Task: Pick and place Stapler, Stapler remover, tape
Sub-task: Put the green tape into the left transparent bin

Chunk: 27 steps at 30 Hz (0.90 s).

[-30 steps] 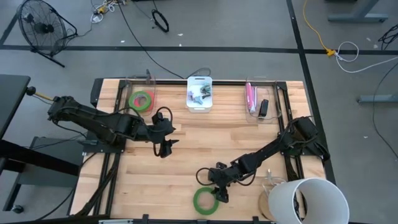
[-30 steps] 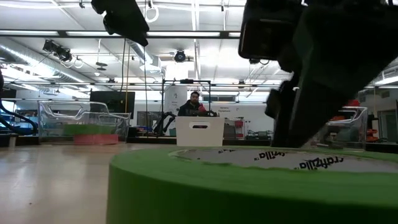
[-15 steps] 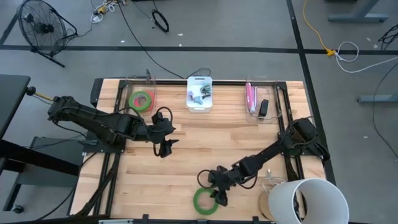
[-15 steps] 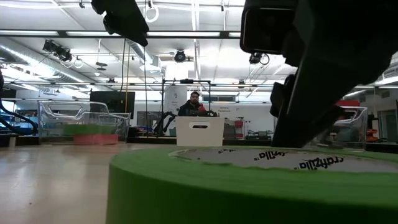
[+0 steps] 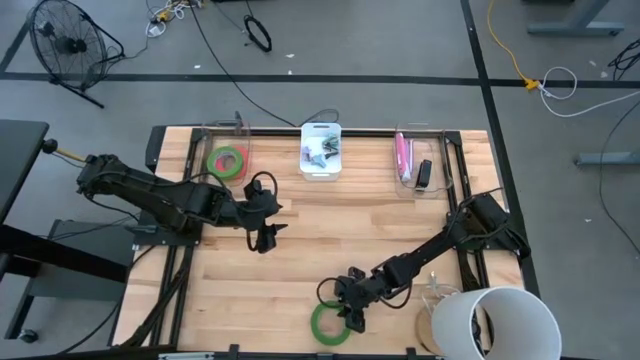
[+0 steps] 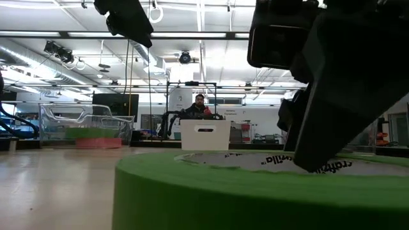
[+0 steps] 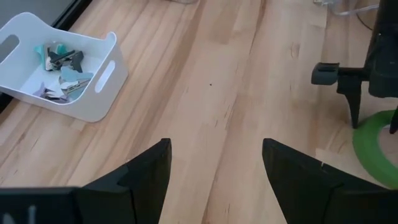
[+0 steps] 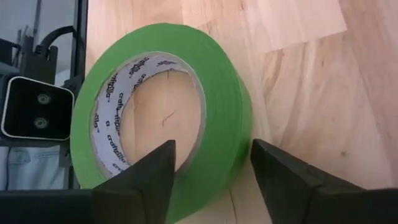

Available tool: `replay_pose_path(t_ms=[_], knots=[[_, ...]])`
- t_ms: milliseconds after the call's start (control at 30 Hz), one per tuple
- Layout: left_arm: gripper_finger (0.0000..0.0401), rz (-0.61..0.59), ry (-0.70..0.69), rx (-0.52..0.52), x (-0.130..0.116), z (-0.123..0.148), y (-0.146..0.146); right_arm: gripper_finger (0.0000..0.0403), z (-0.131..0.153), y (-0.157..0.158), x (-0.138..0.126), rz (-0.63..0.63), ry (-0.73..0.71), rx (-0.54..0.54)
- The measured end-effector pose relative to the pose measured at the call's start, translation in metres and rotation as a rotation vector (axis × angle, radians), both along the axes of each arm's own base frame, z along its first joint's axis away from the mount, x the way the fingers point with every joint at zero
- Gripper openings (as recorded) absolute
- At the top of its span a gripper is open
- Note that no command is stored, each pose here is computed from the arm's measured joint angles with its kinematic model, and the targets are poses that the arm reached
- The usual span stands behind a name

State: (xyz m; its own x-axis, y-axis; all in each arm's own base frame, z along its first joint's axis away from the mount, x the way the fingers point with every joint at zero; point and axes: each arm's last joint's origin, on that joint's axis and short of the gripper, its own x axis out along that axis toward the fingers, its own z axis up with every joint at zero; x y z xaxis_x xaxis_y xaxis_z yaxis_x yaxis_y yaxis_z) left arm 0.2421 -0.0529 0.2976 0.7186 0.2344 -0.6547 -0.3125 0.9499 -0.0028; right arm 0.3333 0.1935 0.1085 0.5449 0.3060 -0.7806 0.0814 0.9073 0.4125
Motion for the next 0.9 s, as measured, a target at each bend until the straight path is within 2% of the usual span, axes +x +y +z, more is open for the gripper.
replay_pose_path(t_ms=[100, 267, 467, 667, 900], knots=[[0.0254, 0.0, 0.0, 0.0, 0.0, 0.0, 0.0, 0.017, 0.0, -0.001, 0.0, 0.0, 0.003, 0.002], [0.0254, 0.0, 0.001, 0.0, 0.0, 0.0, 0.0, 0.0054, 0.0, 0.0, 0.001, 0.03, 0.009, 0.022], [0.0254, 0.0, 0.001, 0.0, 0.0, 0.0, 0.0, 0.005, 0.013, -0.005, 0.008, 0.061, 0.013, -0.012], [0.0254, 0.0, 0.0, -0.001, 0.0, 0.0, 0.0, 0.005, 0.046, -0.02, 0.018, 0.055, 0.049, -0.222], [0.0254, -0.002, -0.033, -0.011, 0.002, 0.002, -0.001, 0.005, 0.096, -0.047, 0.031, 0.032, 0.013, -0.401]])
